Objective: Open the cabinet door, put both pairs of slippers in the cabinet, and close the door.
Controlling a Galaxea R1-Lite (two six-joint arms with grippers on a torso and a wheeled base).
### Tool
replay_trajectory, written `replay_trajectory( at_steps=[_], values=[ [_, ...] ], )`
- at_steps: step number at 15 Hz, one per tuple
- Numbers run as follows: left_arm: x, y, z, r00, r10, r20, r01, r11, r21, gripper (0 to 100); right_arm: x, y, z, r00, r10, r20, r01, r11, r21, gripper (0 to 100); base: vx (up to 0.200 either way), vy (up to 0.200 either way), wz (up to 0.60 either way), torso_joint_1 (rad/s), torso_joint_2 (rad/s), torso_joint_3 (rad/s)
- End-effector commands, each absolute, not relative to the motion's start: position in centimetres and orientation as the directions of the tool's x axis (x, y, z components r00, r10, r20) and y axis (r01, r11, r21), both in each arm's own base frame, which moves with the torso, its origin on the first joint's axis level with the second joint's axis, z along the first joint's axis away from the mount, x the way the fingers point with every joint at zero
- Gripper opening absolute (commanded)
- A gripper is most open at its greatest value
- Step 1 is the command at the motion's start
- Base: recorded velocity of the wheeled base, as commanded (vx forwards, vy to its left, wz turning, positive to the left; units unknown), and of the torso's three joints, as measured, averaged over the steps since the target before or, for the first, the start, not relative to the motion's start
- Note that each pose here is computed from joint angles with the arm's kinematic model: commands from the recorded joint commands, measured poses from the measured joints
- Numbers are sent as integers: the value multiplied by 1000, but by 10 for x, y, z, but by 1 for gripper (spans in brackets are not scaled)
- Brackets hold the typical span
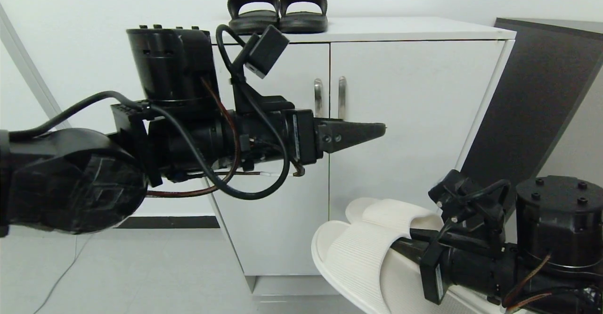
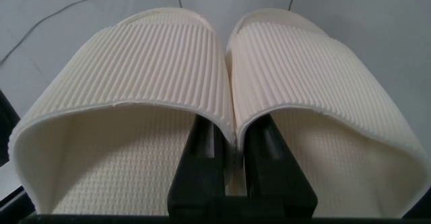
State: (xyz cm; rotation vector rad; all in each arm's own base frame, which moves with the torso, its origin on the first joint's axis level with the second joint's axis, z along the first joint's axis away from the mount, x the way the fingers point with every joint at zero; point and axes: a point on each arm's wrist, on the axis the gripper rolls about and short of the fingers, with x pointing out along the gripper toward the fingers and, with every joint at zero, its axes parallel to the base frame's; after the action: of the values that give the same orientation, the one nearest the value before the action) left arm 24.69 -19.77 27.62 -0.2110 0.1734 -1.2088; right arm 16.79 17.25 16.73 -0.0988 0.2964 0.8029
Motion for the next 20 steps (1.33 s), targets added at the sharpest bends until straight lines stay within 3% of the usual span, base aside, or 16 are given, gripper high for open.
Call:
replay_trajectory(
  at_steps=[1,4,11,20],
  values=[
    [265,-199,278,318,-948,-9,903,306,-302,100,167,170,169,662,691,-290,-717,696,25,0,0,0,0,0,0,0],
    [281,-197,281,361,-932,6,887,342,-309,100,168,170,170,663,691,-287,-716,698,25,0,0,0,0,0,0,0],
    [305,-199,263,505,-863,-1,821,481,-307,100,167,170,171,663,693,-283,-718,696,23,0,0,0,0,0,0,0],
    [327,-207,254,541,-841,-10,805,522,-282,100,164,171,170,656,700,-283,-731,683,-4,0,0,0,0,0,0,0]
  ],
)
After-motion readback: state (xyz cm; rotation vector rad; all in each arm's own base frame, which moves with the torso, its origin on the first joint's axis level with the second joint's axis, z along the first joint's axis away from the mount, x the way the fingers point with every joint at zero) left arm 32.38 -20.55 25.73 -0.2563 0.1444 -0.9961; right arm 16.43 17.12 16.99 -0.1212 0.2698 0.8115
